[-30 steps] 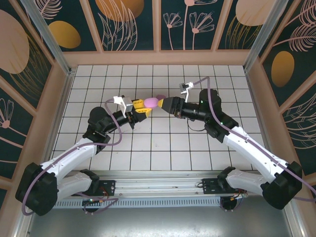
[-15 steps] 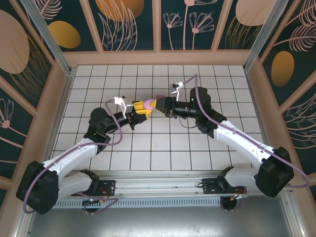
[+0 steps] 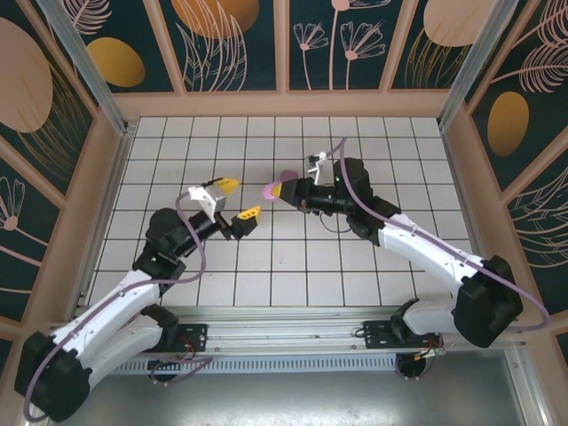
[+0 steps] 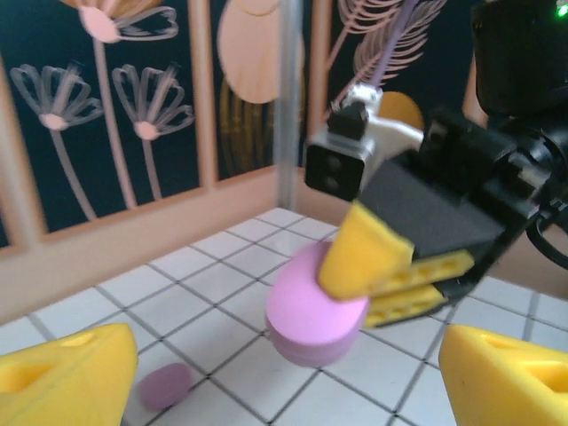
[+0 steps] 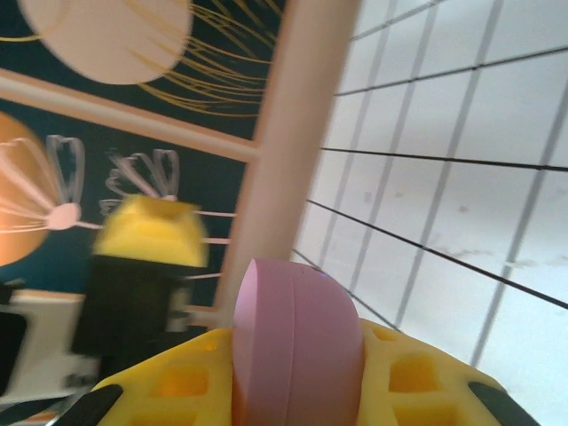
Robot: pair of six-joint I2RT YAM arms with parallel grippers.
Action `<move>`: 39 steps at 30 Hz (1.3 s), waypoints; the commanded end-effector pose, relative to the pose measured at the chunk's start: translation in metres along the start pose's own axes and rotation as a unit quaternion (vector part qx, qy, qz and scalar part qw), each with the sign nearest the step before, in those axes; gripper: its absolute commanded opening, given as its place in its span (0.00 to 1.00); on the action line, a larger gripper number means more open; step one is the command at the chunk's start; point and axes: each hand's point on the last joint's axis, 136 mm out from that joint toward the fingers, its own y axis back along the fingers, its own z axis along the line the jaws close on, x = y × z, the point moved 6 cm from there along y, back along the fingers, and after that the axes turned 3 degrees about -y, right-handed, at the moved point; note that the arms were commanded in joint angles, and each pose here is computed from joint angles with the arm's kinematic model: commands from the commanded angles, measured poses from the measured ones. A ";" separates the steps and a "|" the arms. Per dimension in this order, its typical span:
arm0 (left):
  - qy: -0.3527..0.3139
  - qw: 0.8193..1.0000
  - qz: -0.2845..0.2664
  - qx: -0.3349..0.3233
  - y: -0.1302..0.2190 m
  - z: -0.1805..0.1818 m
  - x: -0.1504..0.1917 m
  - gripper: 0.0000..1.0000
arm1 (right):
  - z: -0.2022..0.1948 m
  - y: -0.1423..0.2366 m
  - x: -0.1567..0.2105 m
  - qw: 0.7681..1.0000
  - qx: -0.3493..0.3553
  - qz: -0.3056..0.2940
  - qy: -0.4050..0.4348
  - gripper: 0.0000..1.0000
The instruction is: Insert the wireless bluetooth earbuds into the charging case
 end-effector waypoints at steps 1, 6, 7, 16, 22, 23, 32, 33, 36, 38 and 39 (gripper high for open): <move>-0.021 0.994 0.056 -0.091 0.016 0.016 0.021 0.91 | -0.030 -0.017 0.000 0.999 0.046 0.016 0.007 0.20; -0.016 0.986 0.072 -0.151 0.036 0.023 0.030 0.95 | -0.073 -0.063 0.007 0.996 0.059 0.060 -0.002 0.20; -0.014 0.985 0.073 -0.157 0.039 0.023 0.033 0.95 | -0.083 -0.073 0.007 0.996 0.061 0.066 -0.002 0.19; 0.000 0.978 0.074 -0.195 0.063 0.023 0.047 0.99 | -0.134 -0.152 0.023 0.986 0.089 0.139 -0.014 0.21; 0.003 0.973 0.063 -0.221 0.071 0.026 0.048 0.98 | -0.156 -0.160 0.026 0.979 0.136 0.147 -0.018 0.23; 0.002 0.973 0.064 -0.223 0.071 0.027 0.049 0.98 | -0.158 -0.159 0.027 0.978 0.143 0.149 -0.019 0.25; -0.007 0.971 0.058 -0.233 0.067 0.031 0.047 0.99 | -0.142 -0.135 0.017 0.970 0.206 0.127 0.017 0.53; -0.009 0.970 0.058 -0.236 0.066 0.032 0.046 0.98 | -0.137 -0.130 0.014 0.969 0.212 0.122 0.025 0.56; -0.005 0.964 0.052 -0.262 0.063 0.039 0.041 0.99 | -0.115 -0.113 0.000 0.965 0.235 0.091 0.069 0.72; -0.004 0.961 0.052 -0.272 0.057 0.046 0.035 0.98 | -0.101 -0.098 -0.011 0.960 0.253 0.063 0.101 0.85; -0.002 0.960 0.058 -0.275 0.053 0.049 0.033 0.98 | -0.094 -0.089 -0.017 0.956 0.263 0.045 0.120 0.92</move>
